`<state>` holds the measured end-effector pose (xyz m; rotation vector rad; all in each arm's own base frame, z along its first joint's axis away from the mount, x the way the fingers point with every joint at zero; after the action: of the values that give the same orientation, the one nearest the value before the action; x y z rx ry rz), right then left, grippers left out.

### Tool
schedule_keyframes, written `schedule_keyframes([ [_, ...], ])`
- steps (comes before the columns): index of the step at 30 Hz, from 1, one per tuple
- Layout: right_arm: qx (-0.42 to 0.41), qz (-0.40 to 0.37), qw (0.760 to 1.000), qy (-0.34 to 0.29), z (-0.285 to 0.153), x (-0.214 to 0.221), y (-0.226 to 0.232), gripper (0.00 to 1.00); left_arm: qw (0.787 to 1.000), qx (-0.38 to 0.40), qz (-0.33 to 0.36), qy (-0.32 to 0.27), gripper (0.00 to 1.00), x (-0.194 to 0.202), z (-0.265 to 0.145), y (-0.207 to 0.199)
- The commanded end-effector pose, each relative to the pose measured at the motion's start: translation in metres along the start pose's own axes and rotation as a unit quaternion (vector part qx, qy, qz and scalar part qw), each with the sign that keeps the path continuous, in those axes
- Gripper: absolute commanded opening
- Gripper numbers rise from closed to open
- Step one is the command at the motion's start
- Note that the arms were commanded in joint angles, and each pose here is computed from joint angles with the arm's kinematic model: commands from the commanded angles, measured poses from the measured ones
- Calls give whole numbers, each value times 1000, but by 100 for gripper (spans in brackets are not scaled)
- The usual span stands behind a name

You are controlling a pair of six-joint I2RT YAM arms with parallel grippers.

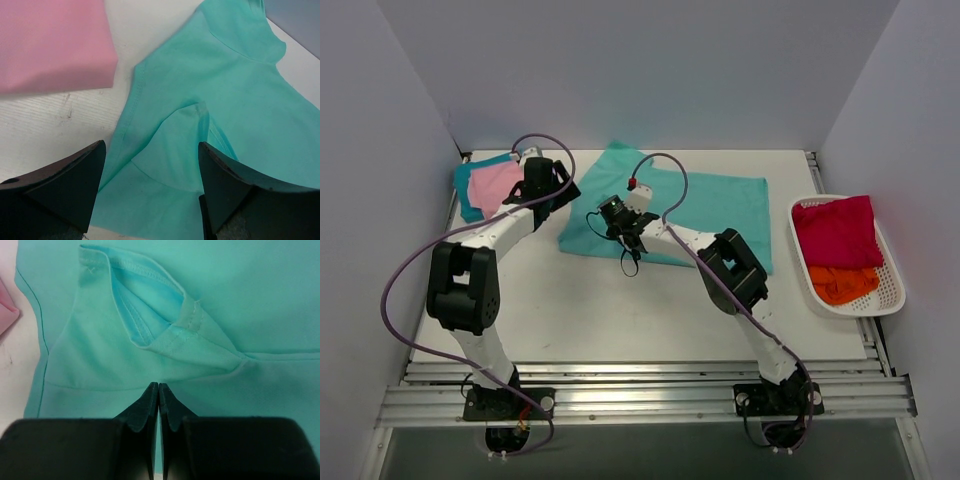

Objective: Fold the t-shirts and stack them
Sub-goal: Fold the tshirt

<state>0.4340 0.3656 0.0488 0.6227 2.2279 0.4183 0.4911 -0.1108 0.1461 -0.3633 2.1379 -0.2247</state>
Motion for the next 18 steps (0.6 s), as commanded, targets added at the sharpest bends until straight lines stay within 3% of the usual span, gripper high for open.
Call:
schedule_keyframes([
  [1,15,3,1000,-22,5,-20,-3,0,999,20,6,-41,83,-25,-10,-8],
  [8,27,17,999,-29,22,-41,-15,0,999,23,7,-39,83,-24,-7,-5],
  [18,34,57,998,-12,84,-63,-51,0,999,24,12,-41,82,-23,-11,-1],
])
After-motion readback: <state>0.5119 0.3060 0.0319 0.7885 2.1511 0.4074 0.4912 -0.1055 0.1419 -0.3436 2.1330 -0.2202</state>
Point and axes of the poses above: each gripper's point midway between its finger pads, its own z axis out along the fingers, its own y axis along the line the jaws close on, x = y × z, the point moved 2 cm from there along -z, back along the fingers, and after that the axes turned 11 degrees about z, right-handed, at the moved point
